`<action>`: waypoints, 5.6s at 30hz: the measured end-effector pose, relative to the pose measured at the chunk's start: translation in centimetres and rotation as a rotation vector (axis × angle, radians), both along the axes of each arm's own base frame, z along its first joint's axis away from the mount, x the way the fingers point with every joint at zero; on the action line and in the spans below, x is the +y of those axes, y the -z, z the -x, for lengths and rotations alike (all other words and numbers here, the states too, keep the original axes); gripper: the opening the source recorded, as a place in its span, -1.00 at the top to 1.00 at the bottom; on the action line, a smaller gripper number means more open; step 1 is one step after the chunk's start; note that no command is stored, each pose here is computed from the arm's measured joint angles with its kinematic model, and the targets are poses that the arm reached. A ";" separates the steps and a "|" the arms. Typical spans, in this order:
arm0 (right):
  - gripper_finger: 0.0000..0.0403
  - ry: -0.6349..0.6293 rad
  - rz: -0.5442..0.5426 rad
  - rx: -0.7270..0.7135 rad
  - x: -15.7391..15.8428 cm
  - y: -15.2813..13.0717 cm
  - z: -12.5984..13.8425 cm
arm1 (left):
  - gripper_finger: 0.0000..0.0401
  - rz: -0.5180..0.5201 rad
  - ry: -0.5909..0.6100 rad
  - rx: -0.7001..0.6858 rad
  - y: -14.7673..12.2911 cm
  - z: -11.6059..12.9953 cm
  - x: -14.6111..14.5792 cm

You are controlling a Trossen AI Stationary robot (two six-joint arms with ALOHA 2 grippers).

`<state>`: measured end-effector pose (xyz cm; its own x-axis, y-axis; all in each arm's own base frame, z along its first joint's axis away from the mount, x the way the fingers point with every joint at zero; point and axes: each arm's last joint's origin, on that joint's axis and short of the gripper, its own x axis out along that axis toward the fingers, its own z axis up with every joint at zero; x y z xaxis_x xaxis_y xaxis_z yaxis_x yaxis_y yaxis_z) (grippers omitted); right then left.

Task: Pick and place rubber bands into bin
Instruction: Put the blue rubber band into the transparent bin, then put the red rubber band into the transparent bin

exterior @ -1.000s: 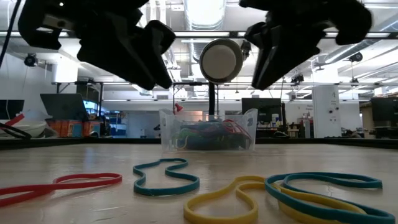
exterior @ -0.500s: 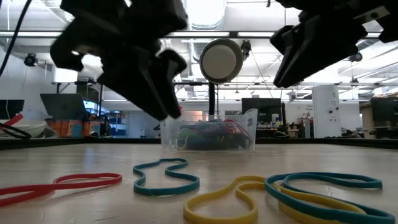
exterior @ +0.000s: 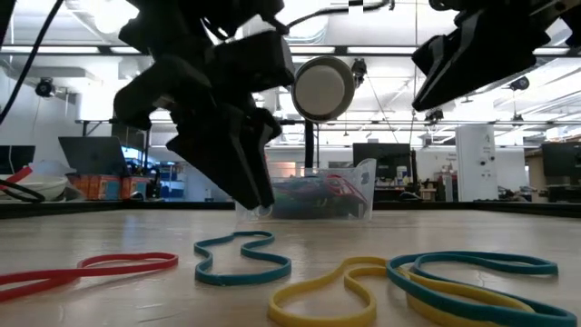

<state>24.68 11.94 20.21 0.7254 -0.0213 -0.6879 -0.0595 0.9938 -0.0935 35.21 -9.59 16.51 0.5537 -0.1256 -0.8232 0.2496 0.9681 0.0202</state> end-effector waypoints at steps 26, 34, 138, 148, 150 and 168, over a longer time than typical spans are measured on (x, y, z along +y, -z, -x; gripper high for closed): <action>0.66 -0.010 0.005 -0.012 0.1 0.1 -0.2 | 0.32 0.039 -0.047 0.065 1.4 0.2 0.6; 0.66 -0.010 0.005 -0.011 0.1 0.1 -0.2 | 0.32 0.052 -0.056 0.056 1.8 0.3 0.6; 0.66 -0.011 0.014 0.005 0.0 0.4 0.0 | 1.00 -0.392 -0.267 -0.361 -8.8 2.6 11.3; 0.66 -0.011 0.015 0.006 0.0 0.4 0.0 | 1.00 -0.361 -0.247 -0.299 -6.7 1.7 11.6; 0.66 -0.011 0.015 0.006 0.0 0.4 0.0 | 1.00 -0.343 -0.261 -0.303 -6.7 1.7 11.7; 0.66 -0.011 0.014 0.004 0.0 0.4 0.0 | 0.35 -0.320 -0.267 -0.303 -6.7 1.7 11.6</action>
